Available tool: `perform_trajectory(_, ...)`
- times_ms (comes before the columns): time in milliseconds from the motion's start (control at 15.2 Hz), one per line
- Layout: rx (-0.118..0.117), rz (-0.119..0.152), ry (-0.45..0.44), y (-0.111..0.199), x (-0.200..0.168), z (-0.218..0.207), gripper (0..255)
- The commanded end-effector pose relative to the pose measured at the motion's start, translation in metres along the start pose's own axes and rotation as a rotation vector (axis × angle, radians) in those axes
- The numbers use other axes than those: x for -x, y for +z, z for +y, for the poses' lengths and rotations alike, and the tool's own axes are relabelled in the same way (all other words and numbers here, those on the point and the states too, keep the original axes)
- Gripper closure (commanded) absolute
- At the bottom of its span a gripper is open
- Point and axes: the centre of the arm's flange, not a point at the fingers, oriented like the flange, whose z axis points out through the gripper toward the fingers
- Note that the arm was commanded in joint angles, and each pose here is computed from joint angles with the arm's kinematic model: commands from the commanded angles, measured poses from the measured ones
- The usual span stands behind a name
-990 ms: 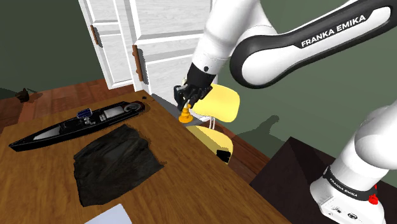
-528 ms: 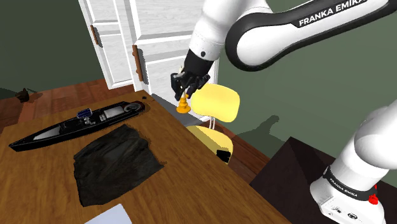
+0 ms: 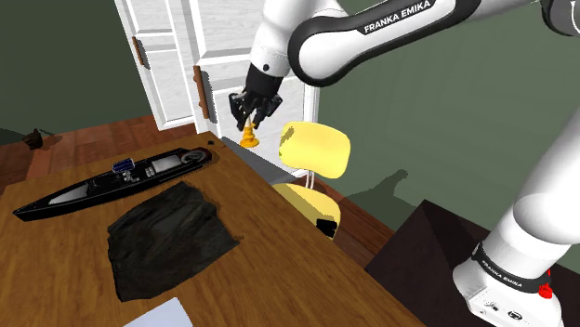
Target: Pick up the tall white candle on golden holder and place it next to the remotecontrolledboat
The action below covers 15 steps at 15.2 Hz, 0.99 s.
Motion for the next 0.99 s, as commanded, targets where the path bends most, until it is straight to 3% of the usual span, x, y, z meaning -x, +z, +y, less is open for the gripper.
perform_trajectory(0, 0.002, 0.001, 0.0, 0.011, -0.026, 0.001, 255)
perform_trajectory(924, 0.002, 0.001, 0.0, 0.08, -0.194, 0.015, 255)
